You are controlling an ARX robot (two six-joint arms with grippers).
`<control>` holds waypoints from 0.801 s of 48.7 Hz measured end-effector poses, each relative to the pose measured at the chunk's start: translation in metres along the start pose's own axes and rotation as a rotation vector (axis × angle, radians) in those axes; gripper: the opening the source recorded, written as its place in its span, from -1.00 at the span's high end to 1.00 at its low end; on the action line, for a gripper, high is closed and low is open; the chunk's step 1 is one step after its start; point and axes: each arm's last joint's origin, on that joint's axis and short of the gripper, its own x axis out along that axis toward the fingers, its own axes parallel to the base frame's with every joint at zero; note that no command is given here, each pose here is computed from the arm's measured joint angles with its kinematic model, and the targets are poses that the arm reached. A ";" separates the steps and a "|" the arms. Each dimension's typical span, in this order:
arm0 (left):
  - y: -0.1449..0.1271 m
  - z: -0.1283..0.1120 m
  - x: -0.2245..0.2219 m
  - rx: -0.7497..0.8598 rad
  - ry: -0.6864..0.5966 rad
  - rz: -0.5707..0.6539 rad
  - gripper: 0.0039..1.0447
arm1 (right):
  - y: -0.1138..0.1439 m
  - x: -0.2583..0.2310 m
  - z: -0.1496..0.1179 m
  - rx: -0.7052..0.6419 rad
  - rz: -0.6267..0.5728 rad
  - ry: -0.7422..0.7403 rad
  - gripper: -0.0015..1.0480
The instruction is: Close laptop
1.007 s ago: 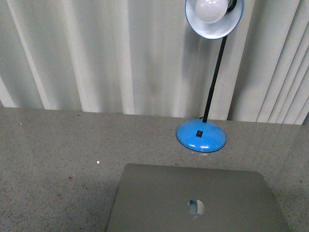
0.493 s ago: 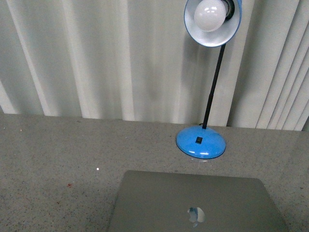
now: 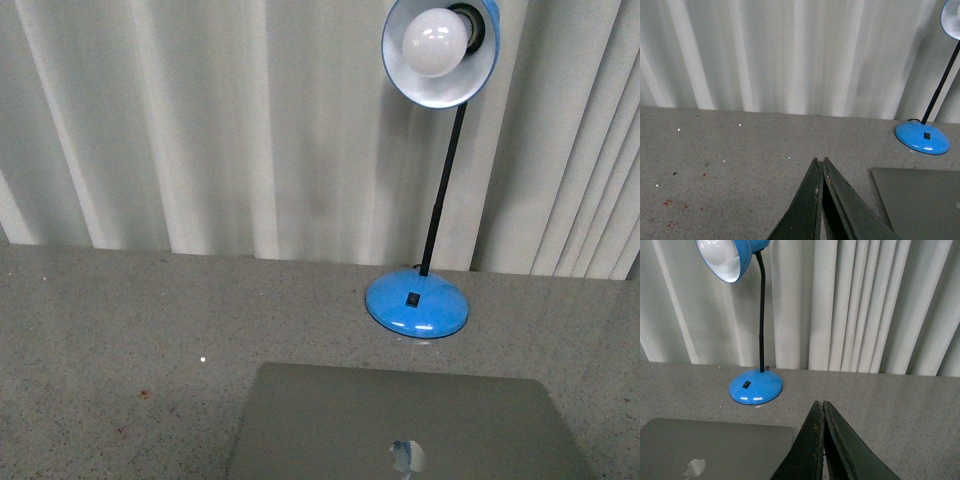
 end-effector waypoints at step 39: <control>0.000 0.000 0.000 0.000 -0.001 0.000 0.94 | 0.000 -0.017 -0.003 0.000 0.001 0.009 0.94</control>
